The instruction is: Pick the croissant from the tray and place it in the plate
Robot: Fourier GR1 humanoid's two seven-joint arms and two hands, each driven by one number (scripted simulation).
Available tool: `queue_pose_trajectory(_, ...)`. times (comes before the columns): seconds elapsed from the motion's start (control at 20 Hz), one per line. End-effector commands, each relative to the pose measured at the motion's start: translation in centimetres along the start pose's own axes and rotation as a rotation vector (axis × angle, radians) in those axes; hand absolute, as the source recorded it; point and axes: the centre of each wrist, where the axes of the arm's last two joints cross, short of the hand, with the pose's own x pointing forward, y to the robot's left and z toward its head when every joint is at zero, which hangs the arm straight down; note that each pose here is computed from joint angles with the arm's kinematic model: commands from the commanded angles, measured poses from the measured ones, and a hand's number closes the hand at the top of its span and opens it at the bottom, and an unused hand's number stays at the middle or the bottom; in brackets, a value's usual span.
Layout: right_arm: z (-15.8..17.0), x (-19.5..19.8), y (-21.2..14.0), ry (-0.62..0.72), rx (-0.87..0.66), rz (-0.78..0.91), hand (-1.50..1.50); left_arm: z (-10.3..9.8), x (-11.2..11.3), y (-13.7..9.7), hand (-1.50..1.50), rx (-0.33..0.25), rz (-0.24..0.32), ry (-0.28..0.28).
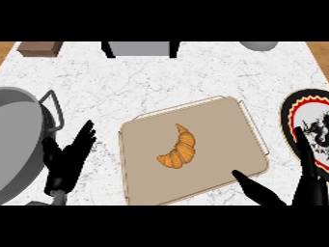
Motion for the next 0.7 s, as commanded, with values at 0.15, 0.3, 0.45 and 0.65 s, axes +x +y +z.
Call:
queue_pose_trajectory(0.15, 1.6, 5.1, -0.8, 0.127, 0.224, 0.224, -1.5, 0.6, -0.2, 0.4, 0.0, -0.018, 0.005, -0.007)
queue_pose_trajectory(0.3, 0.5, 7.4, 1.6, 0.157, 0.268, 0.306, -1.5, -0.3, -2.3, -1.5, 0.0, -0.033, 0.002, 0.015)
queue_pose_trajectory(0.45, 1.0, 10.1, 4.3, 0.196, 0.323, 0.347, -1.5, 0.1, -0.3, -1.1, 0.0, -0.011, 0.014, -0.004)
queue_pose_trajectory(0.65, 1.7, 9.5, 6.8, 0.212, 0.333, 0.373, -1.5, 0.3, 0.5, 0.1, 0.0, -0.009, -0.002, 0.013)
